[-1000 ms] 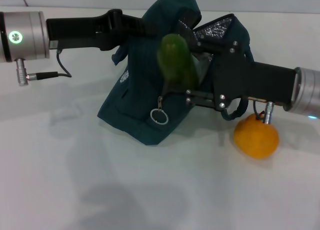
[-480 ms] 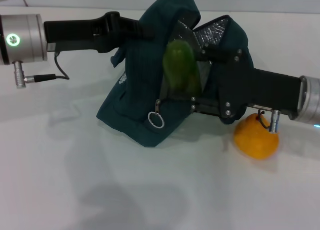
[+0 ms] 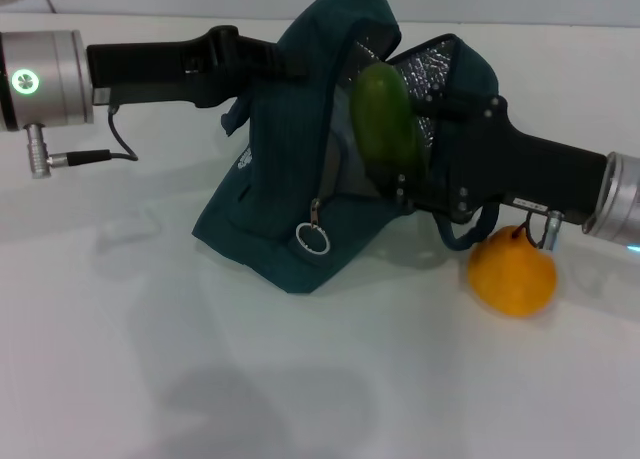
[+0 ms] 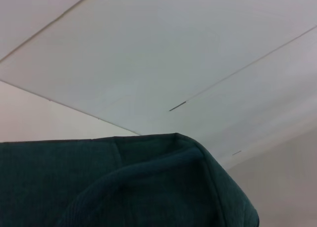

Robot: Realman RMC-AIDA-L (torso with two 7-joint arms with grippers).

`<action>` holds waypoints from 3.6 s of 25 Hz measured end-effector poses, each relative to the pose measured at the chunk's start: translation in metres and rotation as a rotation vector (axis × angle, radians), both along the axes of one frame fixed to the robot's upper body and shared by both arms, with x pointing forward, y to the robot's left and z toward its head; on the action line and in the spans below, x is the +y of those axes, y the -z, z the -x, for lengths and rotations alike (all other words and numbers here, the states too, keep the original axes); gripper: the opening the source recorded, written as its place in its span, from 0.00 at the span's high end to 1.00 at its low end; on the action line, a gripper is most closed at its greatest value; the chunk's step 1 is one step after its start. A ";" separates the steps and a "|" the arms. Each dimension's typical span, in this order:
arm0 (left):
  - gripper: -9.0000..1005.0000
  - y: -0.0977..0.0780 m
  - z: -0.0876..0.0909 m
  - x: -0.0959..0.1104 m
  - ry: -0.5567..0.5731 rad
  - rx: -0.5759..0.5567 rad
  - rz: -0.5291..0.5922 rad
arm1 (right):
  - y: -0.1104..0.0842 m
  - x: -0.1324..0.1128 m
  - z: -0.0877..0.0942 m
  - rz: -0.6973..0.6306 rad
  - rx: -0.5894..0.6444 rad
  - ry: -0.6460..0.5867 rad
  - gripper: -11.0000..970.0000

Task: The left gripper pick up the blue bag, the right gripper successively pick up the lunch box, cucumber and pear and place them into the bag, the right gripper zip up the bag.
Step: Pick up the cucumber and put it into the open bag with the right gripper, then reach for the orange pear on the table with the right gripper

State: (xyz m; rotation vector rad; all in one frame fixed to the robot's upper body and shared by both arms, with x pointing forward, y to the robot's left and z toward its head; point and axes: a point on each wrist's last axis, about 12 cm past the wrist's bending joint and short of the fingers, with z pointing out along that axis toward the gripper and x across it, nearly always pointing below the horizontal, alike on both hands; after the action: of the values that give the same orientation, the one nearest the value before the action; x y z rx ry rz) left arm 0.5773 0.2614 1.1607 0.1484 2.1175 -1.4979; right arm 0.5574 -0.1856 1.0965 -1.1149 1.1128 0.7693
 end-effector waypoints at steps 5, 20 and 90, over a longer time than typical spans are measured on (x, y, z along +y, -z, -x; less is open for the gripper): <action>0.93 0.000 0.000 0.000 0.002 0.001 0.001 | 0.002 0.004 -0.005 0.015 0.093 0.012 0.24; 0.93 0.000 0.000 0.001 -0.001 0.003 0.000 | 0.004 0.007 0.004 0.021 0.164 -0.044 0.23; 0.93 0.013 0.005 0.016 -0.055 0.013 0.058 | 0.051 -0.090 0.052 0.023 0.338 0.253 0.77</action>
State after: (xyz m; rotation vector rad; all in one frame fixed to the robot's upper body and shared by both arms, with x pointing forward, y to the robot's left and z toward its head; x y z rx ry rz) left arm 0.5726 0.2776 1.1478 0.0587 2.0688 -1.5304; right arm 0.5058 -0.2759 1.0457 -0.8593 1.5179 0.7615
